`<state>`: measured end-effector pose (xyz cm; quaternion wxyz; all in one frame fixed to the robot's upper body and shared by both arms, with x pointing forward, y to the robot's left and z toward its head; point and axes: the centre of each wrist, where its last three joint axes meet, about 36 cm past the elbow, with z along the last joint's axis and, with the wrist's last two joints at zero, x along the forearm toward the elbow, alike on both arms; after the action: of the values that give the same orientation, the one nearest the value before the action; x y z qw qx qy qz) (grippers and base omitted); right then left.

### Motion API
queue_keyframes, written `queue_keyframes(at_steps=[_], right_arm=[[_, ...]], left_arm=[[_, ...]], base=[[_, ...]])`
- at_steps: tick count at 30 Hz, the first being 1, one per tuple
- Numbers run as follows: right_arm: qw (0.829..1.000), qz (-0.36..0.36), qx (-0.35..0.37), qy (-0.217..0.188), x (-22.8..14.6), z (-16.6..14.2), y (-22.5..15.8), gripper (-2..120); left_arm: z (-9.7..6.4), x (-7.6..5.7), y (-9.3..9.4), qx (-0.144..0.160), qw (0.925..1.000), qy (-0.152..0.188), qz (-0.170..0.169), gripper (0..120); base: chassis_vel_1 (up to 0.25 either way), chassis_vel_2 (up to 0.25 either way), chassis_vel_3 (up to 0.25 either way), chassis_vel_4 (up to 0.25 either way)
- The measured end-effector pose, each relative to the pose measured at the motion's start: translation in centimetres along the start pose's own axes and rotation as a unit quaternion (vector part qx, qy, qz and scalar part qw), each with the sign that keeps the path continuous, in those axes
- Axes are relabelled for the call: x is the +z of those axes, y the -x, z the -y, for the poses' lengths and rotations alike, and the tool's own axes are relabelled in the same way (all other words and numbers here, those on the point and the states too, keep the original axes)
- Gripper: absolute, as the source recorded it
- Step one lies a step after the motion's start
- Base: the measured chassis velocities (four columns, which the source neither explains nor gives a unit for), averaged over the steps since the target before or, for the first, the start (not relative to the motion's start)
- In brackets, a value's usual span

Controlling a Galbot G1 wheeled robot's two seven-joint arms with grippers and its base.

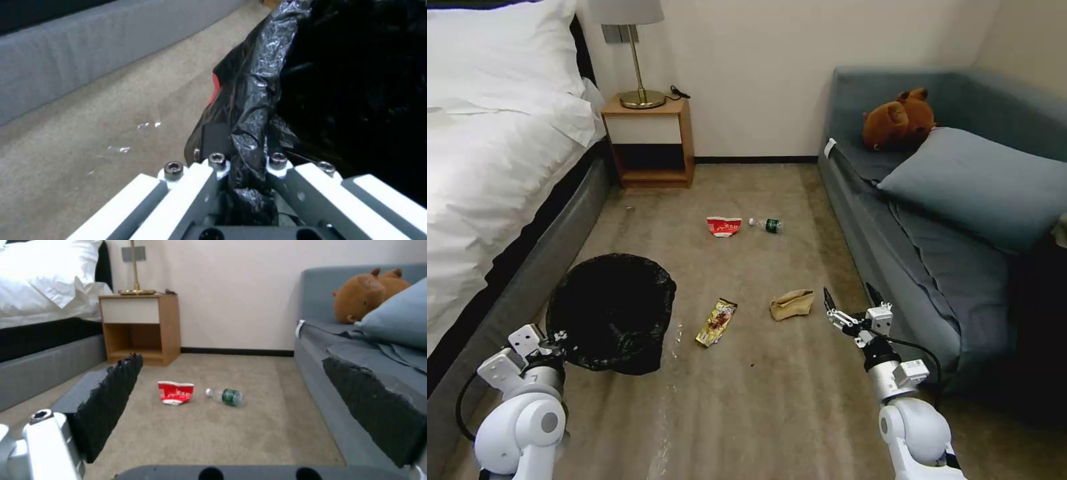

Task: Pick up the trash bin, then pick up the garbage on the floor and place it into the trash bin.

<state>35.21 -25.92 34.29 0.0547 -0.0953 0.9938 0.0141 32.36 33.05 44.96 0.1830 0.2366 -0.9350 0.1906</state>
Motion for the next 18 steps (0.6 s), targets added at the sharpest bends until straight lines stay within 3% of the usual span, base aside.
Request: queue_keyframes(at_steps=[18], right_arm=[[1.000, 0.004, -0.001, -0.002, 0.12, -0.21, -0.64, 100]], left_arm=[[-0.07, -0.08, -0.34, 0.002, 1.0000, 0.004, 0.006, 1]], base=[[-0.079, 0.087, 0.085, -0.088]])
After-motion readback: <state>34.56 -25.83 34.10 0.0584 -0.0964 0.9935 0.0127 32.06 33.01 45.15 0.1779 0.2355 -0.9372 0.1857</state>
